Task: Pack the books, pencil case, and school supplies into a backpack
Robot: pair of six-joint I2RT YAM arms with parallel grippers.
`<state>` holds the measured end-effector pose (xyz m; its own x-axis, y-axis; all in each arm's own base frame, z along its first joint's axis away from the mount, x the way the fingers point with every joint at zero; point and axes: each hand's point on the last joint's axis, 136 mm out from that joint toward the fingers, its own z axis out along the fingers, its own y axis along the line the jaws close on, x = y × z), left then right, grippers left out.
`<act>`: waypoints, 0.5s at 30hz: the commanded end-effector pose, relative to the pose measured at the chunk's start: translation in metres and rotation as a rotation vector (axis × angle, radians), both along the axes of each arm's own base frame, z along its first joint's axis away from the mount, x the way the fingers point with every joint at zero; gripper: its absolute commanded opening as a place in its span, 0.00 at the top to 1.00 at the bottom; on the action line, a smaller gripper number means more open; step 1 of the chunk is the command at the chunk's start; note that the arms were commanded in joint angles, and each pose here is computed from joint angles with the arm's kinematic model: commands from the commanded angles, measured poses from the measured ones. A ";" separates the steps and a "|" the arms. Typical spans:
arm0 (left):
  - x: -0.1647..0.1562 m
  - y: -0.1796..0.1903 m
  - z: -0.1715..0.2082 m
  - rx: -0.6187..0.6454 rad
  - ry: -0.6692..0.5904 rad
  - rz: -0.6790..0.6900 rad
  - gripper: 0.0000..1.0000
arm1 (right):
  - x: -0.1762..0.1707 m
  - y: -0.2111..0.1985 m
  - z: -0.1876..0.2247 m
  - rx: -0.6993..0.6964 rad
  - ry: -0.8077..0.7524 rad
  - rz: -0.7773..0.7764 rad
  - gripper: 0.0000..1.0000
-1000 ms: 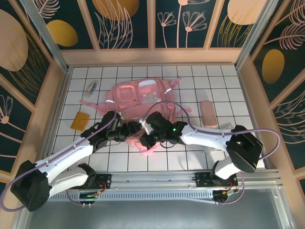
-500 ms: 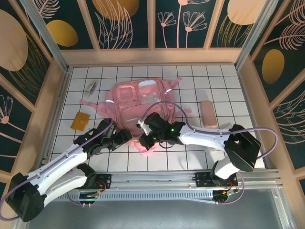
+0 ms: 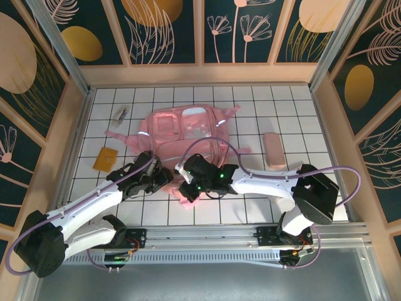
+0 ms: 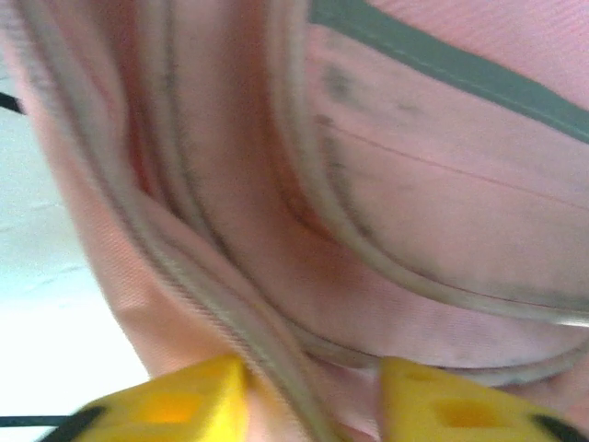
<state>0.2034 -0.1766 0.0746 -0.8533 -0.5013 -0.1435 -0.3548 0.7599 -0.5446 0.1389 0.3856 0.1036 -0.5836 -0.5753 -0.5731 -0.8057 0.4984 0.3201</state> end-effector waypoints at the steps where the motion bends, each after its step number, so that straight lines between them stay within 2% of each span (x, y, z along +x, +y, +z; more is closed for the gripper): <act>1: -0.009 0.012 -0.017 -0.118 0.218 0.406 0.92 | 0.006 0.010 0.014 0.007 -0.055 -0.007 1.00; 2: -0.007 0.014 -0.017 -0.105 0.193 0.395 1.00 | 0.008 0.005 0.010 -0.018 -0.061 -0.025 1.00; 8: 0.001 0.061 -0.018 0.056 0.107 0.387 1.00 | 0.027 -0.035 -0.008 -0.185 0.000 -0.214 1.00; 12: 0.017 0.087 -0.003 0.104 0.024 0.396 1.00 | 0.035 -0.063 -0.017 -0.260 0.102 -0.344 1.00; 15: 0.034 0.097 0.013 0.213 -0.038 0.338 1.00 | 0.046 -0.086 -0.026 -0.297 0.151 -0.466 1.00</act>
<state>0.2387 -0.1167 0.0852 -0.7146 -0.6581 -0.2372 -0.4674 0.7015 -0.5380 0.1817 0.3452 0.0967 -0.7833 -0.4394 -0.4398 -0.5857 0.7588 0.2850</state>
